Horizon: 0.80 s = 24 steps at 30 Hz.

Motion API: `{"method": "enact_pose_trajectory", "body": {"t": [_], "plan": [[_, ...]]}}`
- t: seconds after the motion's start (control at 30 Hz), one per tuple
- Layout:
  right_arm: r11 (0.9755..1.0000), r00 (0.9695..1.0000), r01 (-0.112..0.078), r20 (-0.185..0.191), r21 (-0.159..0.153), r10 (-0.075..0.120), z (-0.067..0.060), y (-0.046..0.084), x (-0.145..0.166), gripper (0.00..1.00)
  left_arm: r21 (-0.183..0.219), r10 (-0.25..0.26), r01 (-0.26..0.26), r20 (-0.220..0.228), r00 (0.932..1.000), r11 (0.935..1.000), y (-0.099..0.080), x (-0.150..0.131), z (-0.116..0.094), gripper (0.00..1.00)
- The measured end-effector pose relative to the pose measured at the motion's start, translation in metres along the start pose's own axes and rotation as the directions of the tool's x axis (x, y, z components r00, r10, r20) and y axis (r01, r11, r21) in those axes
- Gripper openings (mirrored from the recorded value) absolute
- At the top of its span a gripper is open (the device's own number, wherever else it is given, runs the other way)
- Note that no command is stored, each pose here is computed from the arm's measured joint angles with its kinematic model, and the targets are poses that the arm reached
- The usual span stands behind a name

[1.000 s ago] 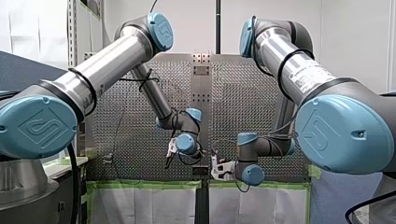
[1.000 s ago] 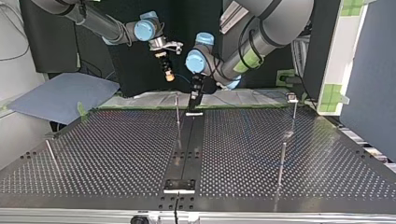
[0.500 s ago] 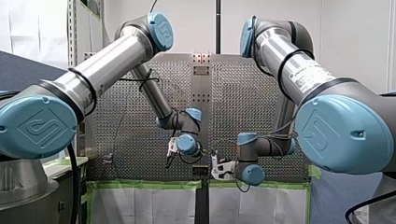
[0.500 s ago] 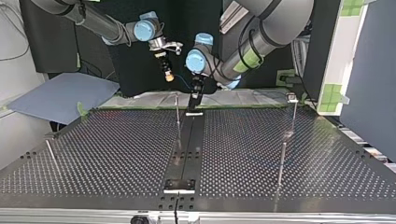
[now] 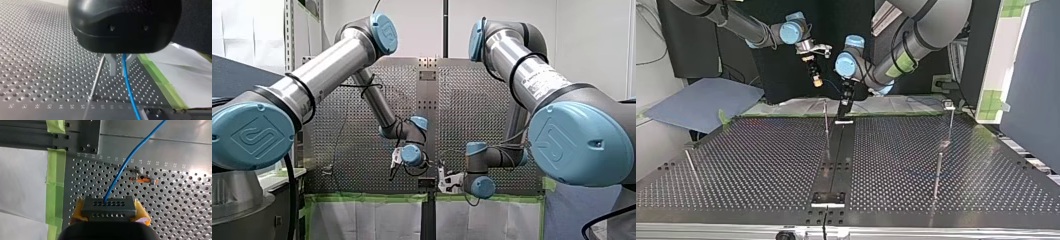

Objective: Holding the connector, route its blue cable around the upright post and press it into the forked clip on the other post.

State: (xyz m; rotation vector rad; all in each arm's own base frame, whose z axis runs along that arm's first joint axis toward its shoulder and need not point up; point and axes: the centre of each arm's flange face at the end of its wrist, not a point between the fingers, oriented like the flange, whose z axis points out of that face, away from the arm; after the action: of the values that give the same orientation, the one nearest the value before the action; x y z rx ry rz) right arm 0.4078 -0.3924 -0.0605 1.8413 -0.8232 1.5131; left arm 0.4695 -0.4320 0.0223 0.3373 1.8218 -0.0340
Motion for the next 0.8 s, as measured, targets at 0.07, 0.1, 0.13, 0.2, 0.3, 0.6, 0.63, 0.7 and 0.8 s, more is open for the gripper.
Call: {"method": "enact_pose_trajectory", "body": {"t": [0.07,0.1,0.13,0.2,0.3,0.6,0.63,0.7,0.8], "plan": [[1.0,1.0,0.0,0.0,0.0,0.0,0.0,0.0,0.0,0.0,0.002,0.003,-0.003,0.0,1.0,1.0,0.0,0.0,0.0,0.03],[1.0,1.0,0.0,0.0,0.0,0.0,0.0,0.0,0.0,0.0,0.002,0.006,-0.006,0.0,1.0,1.0,0.0,0.0,0.0,0.03],[1.0,1.0,0.0,0.0,-0.001,0.0,0.0,0.0,0.0,0.0,0.003,0.009,-0.009,0.0,1.0,1.0,0.0,0.0,0.0,0.0],[1.0,1.0,0.0,-0.001,-0.002,0.0,0.0,0.001,0.0,0.0,0.003,0.014,-0.014,0.0,0.9999,0.9999,0.0,0.0,0.0,0.0],[1.0,1.0,0.0,-0.002,-0.003,0.0,0.0,0.001,0.0,0.0,0.004,0.018,-0.018,0.0,0.9998,0.9998,0.0,0.0,0.0,0.0],[0.9999,1.0,-0.002,0.0,-0.013,0.002,0.001,0.005,0.0,0.0,0.015,0.051,-0.051,0.006,0.9987,0.9986,-0.006,-0.001,-0.003,0.0],[0.9999,1.0,-0.003,-0.001,-0.015,0.003,0.001,0.006,0.0,0.0,0.017,0.052,-0.053,0.009,0.9986,0.9985,-0.008,-0.001,-0.003,0.0],[0.9998,1.0,-0.005,-0.002,-0.018,0.005,0.001,0.008,0.0,0.0,0.023,0.053,-0.053,0.019,0.9984,0.9983,-0.011,-0.002,-0.004,0.0],[0.9997,0.9999,-0.009,-0.006,-0.024,0.009,0.003,0.011,0.001,0.0,0.028,0.05,-0.051,0.032,0.9982,0.9983,-0.016,-0.003,-0.006,0.0]]}}
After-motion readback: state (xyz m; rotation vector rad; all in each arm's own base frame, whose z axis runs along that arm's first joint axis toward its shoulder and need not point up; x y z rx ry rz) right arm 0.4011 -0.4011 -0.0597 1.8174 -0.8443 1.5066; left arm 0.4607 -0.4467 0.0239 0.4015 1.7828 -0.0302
